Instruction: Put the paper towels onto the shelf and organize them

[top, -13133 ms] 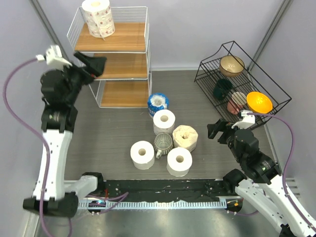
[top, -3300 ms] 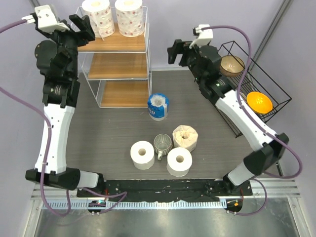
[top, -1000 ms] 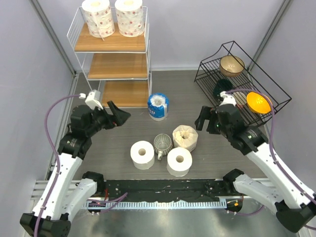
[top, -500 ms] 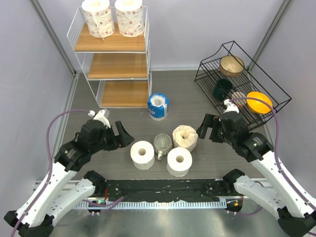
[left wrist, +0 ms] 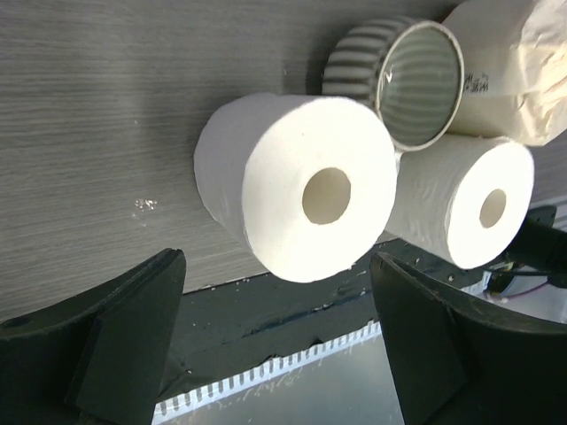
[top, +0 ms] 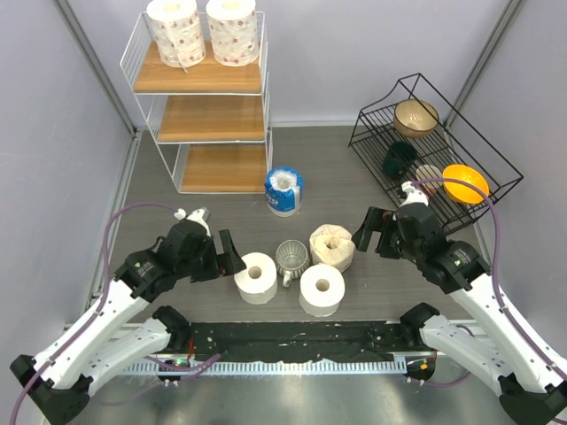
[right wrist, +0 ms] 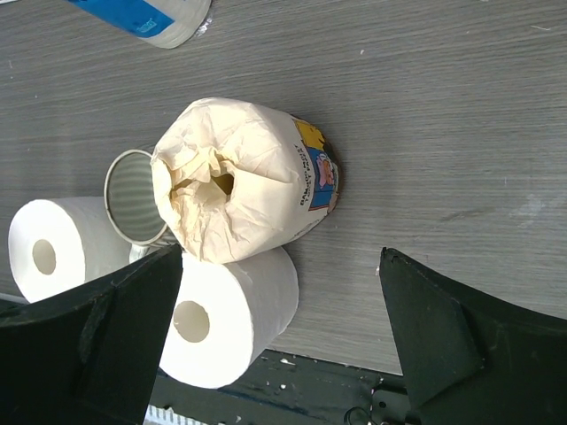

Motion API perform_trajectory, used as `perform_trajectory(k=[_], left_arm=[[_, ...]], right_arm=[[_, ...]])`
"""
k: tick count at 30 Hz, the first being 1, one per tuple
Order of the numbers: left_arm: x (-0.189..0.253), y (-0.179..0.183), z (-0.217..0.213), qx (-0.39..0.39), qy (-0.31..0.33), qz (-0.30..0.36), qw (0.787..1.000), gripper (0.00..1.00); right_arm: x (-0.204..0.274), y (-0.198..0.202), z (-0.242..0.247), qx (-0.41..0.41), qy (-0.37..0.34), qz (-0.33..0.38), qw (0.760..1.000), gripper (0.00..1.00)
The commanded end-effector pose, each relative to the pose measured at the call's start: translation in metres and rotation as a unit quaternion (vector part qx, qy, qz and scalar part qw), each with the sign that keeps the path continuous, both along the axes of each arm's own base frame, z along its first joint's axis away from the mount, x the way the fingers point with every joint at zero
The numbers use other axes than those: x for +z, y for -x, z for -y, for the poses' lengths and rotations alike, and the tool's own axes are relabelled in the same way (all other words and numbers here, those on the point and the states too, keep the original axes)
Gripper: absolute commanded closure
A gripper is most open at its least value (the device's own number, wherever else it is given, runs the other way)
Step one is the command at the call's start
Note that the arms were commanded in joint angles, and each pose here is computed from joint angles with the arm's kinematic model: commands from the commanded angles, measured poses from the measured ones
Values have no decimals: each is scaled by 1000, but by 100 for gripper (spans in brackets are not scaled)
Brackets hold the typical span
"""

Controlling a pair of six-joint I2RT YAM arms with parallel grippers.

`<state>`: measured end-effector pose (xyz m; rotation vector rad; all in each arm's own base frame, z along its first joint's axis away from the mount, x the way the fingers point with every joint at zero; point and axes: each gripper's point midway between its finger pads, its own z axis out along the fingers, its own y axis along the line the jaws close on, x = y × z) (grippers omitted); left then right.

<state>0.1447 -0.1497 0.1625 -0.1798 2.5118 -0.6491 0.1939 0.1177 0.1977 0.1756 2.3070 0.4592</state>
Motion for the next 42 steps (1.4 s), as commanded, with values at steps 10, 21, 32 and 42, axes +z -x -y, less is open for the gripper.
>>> perform_trajectory(k=[10,21,32,42], left_arm=[[-31,-5,15,5,-40,0,999,10],[-55,-18,23,17,-51,4,999,11],[-67,-26,24,24,-75,8,997,24],[-73,-20,42,-19,-69,0,997,53]], right_arm=[[2,0,-2,4,-13,16,1000,2],[1,5,0,6,-12,18,1000,2],[3,7,2,8,-10,23,1000,2],[2,8,2,10,-10,23,1000,2]])
